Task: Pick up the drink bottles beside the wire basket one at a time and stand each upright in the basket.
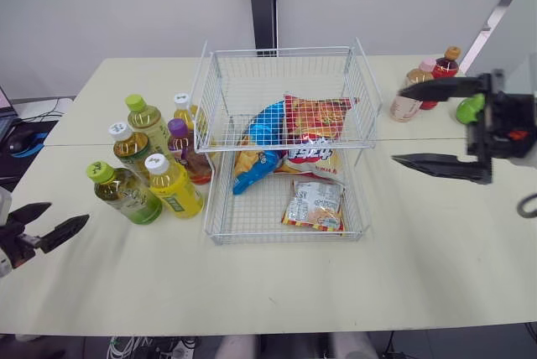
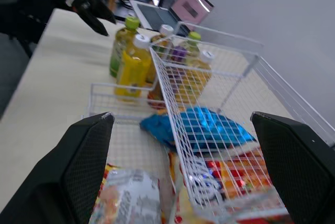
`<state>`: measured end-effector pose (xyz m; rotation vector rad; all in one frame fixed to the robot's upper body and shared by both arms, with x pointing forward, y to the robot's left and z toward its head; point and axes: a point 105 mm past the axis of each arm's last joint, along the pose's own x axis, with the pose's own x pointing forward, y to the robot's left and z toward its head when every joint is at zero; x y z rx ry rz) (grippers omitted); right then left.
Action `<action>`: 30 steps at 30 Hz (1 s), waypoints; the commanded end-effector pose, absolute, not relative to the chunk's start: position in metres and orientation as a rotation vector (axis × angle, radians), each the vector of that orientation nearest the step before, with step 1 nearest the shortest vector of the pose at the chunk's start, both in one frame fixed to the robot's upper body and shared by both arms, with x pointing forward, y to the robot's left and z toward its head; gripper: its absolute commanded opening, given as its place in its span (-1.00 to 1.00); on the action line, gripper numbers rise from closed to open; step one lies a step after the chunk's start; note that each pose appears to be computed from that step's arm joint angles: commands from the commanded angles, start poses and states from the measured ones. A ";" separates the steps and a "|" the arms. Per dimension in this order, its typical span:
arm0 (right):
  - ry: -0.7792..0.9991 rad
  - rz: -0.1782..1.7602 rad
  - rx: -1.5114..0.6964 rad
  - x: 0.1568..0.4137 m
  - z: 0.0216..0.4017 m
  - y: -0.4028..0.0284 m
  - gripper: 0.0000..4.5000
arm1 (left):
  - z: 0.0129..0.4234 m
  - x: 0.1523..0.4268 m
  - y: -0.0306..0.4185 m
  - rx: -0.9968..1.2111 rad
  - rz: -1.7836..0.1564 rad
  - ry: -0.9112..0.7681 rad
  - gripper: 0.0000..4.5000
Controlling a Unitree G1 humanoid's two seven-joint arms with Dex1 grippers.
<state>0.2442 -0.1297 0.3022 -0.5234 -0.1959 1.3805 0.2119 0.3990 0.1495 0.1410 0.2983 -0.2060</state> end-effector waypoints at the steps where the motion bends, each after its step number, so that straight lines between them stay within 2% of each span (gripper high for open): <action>1: -0.200 1.472 -0.499 0.242 0.303 -0.118 1.00 | 0.177 0.202 0.392 0.155 -0.181 0.211 0.99; 5: -0.212 1.543 -0.463 0.245 0.298 -0.105 1.00 | 0.191 0.189 0.370 0.104 -0.195 0.166 0.99; 9: -0.219 1.576 -0.448 0.246 0.296 -0.097 1.00 | 0.203 0.190 0.346 0.029 -0.235 0.124 0.99; 19: -0.239 1.579 -0.448 0.247 0.299 -0.097 1.00 | 0.227 0.234 0.327 0.064 -0.195 -0.057 0.99; 30: -0.247 1.571 -0.448 0.248 0.297 -0.101 1.00 | 0.211 0.257 0.319 0.084 -0.151 -0.058 0.99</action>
